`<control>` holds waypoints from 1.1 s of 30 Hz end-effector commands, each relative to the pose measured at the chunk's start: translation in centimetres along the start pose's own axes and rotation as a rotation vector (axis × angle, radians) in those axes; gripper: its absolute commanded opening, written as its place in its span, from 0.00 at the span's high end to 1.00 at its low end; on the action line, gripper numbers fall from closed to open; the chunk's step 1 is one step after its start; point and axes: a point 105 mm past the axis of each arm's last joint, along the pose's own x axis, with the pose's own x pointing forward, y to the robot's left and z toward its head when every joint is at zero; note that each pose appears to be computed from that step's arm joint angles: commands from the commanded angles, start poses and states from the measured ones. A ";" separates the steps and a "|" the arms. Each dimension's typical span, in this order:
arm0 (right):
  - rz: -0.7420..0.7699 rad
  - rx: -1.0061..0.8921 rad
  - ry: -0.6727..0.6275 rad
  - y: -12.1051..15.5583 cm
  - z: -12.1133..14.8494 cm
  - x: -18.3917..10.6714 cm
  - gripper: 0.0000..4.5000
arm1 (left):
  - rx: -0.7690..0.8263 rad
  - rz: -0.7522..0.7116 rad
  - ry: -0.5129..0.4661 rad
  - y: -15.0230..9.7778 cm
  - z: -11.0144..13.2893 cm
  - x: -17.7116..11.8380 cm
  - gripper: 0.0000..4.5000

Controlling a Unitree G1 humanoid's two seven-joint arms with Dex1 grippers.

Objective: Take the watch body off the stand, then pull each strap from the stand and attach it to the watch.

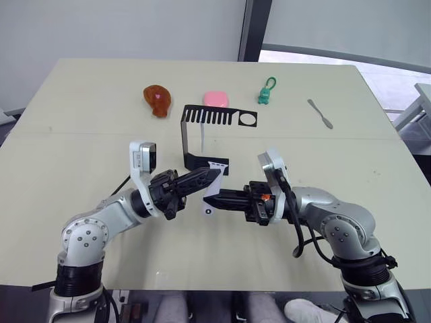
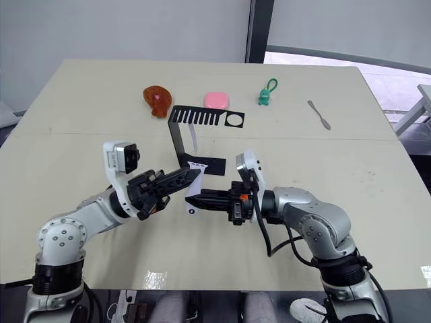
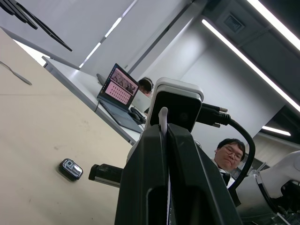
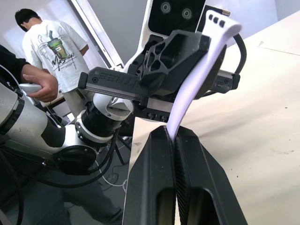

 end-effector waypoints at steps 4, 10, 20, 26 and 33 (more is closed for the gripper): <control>0.024 -0.020 0.001 0.6 0.2 0.0 1.00 | 0.044 -0.047 -0.006 -1.2 0.2 0.2 0.99; -0.032 -0.044 -0.009 -0.2 0.7 -0.5 0.85 | 0.069 -0.039 -0.009 -1.3 0.5 0.0 1.00; -0.355 -0.231 0.130 -1.9 1.2 -8.9 0.01 | 0.339 0.179 0.033 -0.7 2.8 -4.1 1.00; -0.798 -0.411 0.089 -4.1 2.0 -18.4 0.01 | 0.449 0.366 0.076 0.5 3.4 -8.5 1.00; -1.253 -0.482 0.191 -2.2 0.1 -30.4 0.01 | 0.626 0.662 0.053 1.5 5.9 -14.4 1.00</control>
